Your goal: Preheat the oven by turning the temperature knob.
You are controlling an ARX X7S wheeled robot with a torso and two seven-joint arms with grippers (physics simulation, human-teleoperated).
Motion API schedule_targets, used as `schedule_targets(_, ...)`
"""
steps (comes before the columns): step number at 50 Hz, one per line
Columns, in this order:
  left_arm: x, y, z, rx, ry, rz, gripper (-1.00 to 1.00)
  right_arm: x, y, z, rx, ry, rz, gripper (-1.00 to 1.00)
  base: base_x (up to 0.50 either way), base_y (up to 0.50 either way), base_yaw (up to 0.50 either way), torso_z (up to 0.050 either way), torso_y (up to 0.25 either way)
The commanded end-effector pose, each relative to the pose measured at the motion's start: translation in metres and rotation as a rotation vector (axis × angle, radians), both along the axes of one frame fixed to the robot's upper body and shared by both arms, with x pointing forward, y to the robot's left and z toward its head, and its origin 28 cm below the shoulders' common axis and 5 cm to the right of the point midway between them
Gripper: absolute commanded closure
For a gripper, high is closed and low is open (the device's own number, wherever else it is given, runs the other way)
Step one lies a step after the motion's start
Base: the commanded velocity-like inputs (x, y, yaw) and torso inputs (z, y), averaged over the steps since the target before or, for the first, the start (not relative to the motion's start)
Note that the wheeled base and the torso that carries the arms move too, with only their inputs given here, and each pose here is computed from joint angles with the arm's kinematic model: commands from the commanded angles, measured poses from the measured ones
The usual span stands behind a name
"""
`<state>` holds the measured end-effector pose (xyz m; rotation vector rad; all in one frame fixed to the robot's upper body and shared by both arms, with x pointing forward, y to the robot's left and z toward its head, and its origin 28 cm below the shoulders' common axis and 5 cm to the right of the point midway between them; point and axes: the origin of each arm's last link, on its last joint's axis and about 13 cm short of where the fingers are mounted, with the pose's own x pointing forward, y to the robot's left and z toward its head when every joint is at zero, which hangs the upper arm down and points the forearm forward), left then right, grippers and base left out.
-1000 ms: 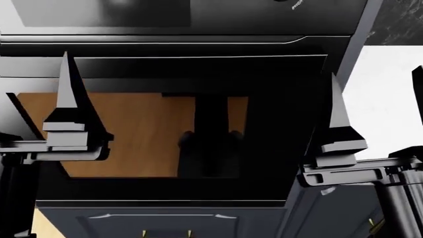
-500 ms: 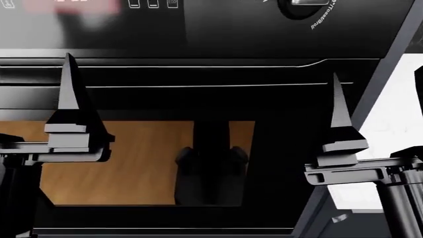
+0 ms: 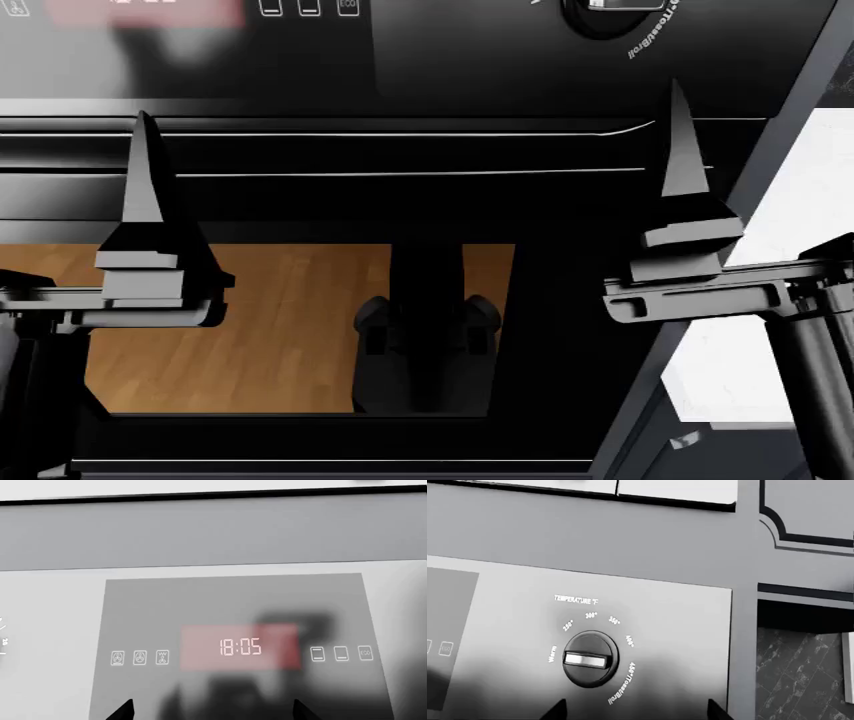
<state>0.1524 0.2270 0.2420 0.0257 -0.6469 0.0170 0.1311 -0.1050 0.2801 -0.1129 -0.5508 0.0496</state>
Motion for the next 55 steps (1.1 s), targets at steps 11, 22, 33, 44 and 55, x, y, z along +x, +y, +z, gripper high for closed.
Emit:
schedule_targets(11,0.002,-0.001,-0.002,-0.003,0.006,-0.011,-1.0,-0.031,0.011,0.058,-0.482,0.105,-0.091,-1.0,0.0,0.0,0.0,0.0,0.0)
schedule_targets(22,0.004,-0.002,-0.004,-0.008,0.012,-0.021,-1.0,-0.035,0.018,0.079,-0.746,0.227,-0.05,-1.0,0.0,0.0,0.0,0.0,0.0)
schedule_targets(33,0.004,-0.002,-0.003,-0.007,0.01,-0.024,-1.0,-0.035,0.021,0.098,-0.931,0.278,-0.039,-1.0,0.0,0.0,0.0,0.0,0.0)
schedule_targets(44,0.006,-0.002,-0.005,-0.014,0.011,-0.031,-1.0,-0.029,0.024,0.111,-1.096,0.271,-0.096,-1.0,0.0,0.0,0.0,0.0,0.0)
schedule_targets(55,0.007,-0.002,-0.007,-0.017,0.015,-0.032,-1.0,-0.019,0.024,0.119,-1.155,0.254,-0.165,-1.0,0.0,0.0,0.0,0.0,0.0)
